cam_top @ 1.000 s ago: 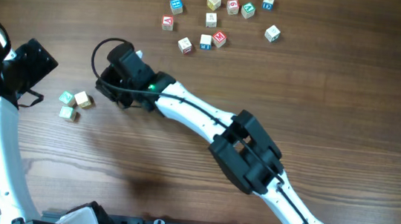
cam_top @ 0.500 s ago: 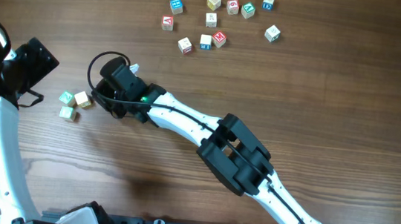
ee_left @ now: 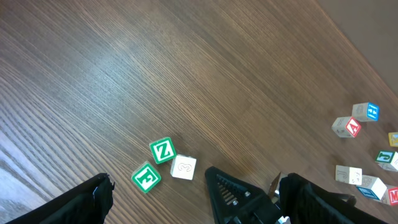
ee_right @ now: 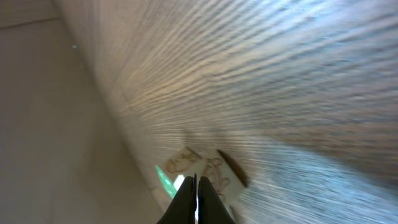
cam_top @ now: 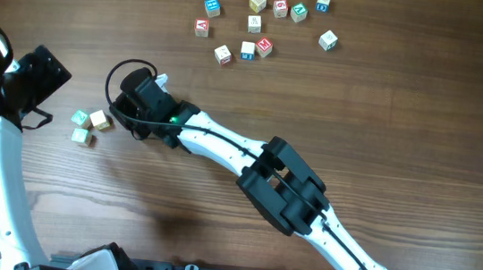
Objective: Form a circle
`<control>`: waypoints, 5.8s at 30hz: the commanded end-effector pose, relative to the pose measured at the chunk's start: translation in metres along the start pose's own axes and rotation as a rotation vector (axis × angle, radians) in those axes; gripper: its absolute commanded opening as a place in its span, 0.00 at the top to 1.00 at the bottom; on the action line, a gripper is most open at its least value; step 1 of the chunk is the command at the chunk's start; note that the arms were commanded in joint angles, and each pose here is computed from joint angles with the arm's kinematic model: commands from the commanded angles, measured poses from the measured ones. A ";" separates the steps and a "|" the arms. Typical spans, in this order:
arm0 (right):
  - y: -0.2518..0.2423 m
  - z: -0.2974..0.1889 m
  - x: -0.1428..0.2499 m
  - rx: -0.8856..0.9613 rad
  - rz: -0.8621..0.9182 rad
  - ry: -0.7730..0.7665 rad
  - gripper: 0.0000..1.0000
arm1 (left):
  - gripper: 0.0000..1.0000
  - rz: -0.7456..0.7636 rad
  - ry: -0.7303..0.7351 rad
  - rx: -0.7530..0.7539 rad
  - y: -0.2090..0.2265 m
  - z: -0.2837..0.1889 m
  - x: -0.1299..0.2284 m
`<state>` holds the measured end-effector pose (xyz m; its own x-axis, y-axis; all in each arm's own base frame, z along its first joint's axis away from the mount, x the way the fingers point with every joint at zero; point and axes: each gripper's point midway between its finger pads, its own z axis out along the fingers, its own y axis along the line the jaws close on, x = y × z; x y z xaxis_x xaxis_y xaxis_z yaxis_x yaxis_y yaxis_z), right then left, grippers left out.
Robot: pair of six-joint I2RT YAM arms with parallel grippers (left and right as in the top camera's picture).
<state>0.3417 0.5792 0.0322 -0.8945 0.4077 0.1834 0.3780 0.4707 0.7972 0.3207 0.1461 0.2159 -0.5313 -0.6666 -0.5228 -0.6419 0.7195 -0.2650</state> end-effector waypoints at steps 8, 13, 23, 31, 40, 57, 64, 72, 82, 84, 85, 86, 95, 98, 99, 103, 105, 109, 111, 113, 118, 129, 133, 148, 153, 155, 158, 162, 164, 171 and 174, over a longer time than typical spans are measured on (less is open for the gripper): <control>-0.016 0.012 0.006 0.012 0.033 0.071 0.95 | 0.11 0.002 -0.014 0.009 -0.001 -0.006 -0.001; -0.017 0.011 0.011 0.016 0.036 0.100 0.95 | 0.11 0.002 -0.013 0.009 -0.001 -0.006 -0.001; -0.017 0.011 0.015 0.018 0.035 0.121 0.95 | 0.10 0.002 -0.012 0.008 -0.001 -0.006 0.000; -0.017 0.011 0.016 0.019 0.035 0.123 0.95 | 0.10 0.002 -0.010 0.008 -0.001 -0.006 0.000; -0.018 0.011 0.019 0.023 0.035 0.138 0.96 | 0.10 0.002 -0.010 0.008 -0.001 -0.006 0.000; -0.023 0.010 0.020 0.041 0.042 0.143 0.95 | 0.10 0.002 -0.009 0.007 -0.001 -0.006 0.000; -0.030 0.009 0.014 0.069 0.053 0.127 0.95 | 0.10 0.006 -0.013 -0.001 0.001 -0.006 0.000; 0.000 -0.005 -0.033 -0.044 -0.087 0.090 0.95 | 0.03 0.006 -0.030 -0.010 0.002 -0.006 -0.004; 0.000 -0.069 -0.136 0.039 -0.296 -0.024 0.24 | 0.05 0.193 0.201 0.061 -0.009 -0.004 0.054; -0.008 -0.078 -0.143 0.087 -0.329 -0.025 0.04 | 0.06 0.257 0.257 0.071 -0.013 -0.003 0.071; -0.017 -0.084 -0.148 0.132 -0.352 -0.030 0.01 | 0.05 0.317 0.291 0.105 -0.020 -0.004 0.082; -0.028 -0.089 -0.153 0.183 -0.371 -0.039 0.00 | 0.00 0.390 0.321 0.173 -0.034 -0.008 0.093; -0.098 -0.151 -0.174 0.597 -0.528 -0.049 0.00 | 0.00 0.619 0.257 0.297 -0.072 -0.025 0.103; -0.107 -0.189 -0.190 0.777 -0.598 -0.138 0.00 | 0.00 0.641 0.223 0.307 -0.071 -0.040 0.102; -0.107 -0.201 -0.196 0.826 -0.615 -0.173 0.00 | 0.00 0.644 0.205 0.301 -0.070 -0.045 0.101; -0.103 -0.234 -0.216 0.918 -0.668 -0.243 0.00 | 0.00 0.666 0.071 -0.055 -0.013 -0.061 0.071; -0.106 -0.244 -0.225 0.931 -0.655 -0.244 0.00 | 0.00 0.644 0.089 -0.069 -0.007 -0.066 0.077; -0.116 -0.256 -0.236 0.931 -0.600 -0.224 0.00 | 0.00 0.647 0.136 -0.026 -0.012 -0.062 0.087; -0.119 -0.262 -0.244 0.926 -0.577 -0.226 0.00 | 0.00 0.657 0.181 -0.102 0.003 -0.057 0.091; -0.120 -0.266 -0.250 0.926 -0.564 -0.235 0.00 | 0.00 0.662 0.230 -0.130 0.012 -0.049 0.097; -0.121 -0.269 -0.254 0.924 -0.558 -0.244 0.00 | 0.13 0.682 0.396 -0.135 0.032 -0.007 0.130; -0.120 -0.268 -0.255 0.918 -0.560 -0.248 0.00 | 0.07 0.827 0.488 -0.066 0.046 0.093 0.165; -0.120 -0.268 -0.255 0.919 -0.563 -0.247 0.00 | 0.08 0.876 0.510 -0.072 0.057 0.115 0.163; -0.117 -0.266 -0.257 0.908 -0.567 -0.258 0.00 | 0.11 0.894 0.393 -0.045 0.069 0.131 0.130; -0.117 -0.266 -0.257 0.908 -0.567 -0.257 0.00 | 0.18 0.893 0.359 -0.025 0.063 0.134 0.125; -0.117 -0.265 -0.255 0.899 -0.564 -0.248 0.00 | 0.18 0.893 0.360 -0.025 0.063 0.134 0.125; -0.116 -0.262 -0.253 0.883 -0.561 -0.235 0.01 | 0.22 0.893 0.359 -0.026 0.063 0.134 0.125; -0.116 -0.262 -0.253 0.883 -0.561 -0.234 0.00 | 0.27 0.893 0.359 -0.025 0.063 0.134 0.125; -0.116 -0.262 -0.253 0.883 -0.560 -0.235 0.00 | 0.26 0.892 0.371 -0.025 0.065 0.137 0.127; -0.116 -0.262 -0.253 0.882 -0.555 -0.237 0.00 | 0.23 0.884 0.452 -0.018 0.074 0.162 0.148; -0.116 -0.262 -0.253 0.882 -0.555 -0.237 0.00 | 0.22 0.883 0.459 -0.018 0.075 0.164 0.150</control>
<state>0.4608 0.2128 0.0275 -0.9675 0.0598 -0.2458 0.0631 0.9980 -0.0056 0.2907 0.1363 -0.0010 -0.9762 0.0893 -0.1978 0.0689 0.9918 0.1077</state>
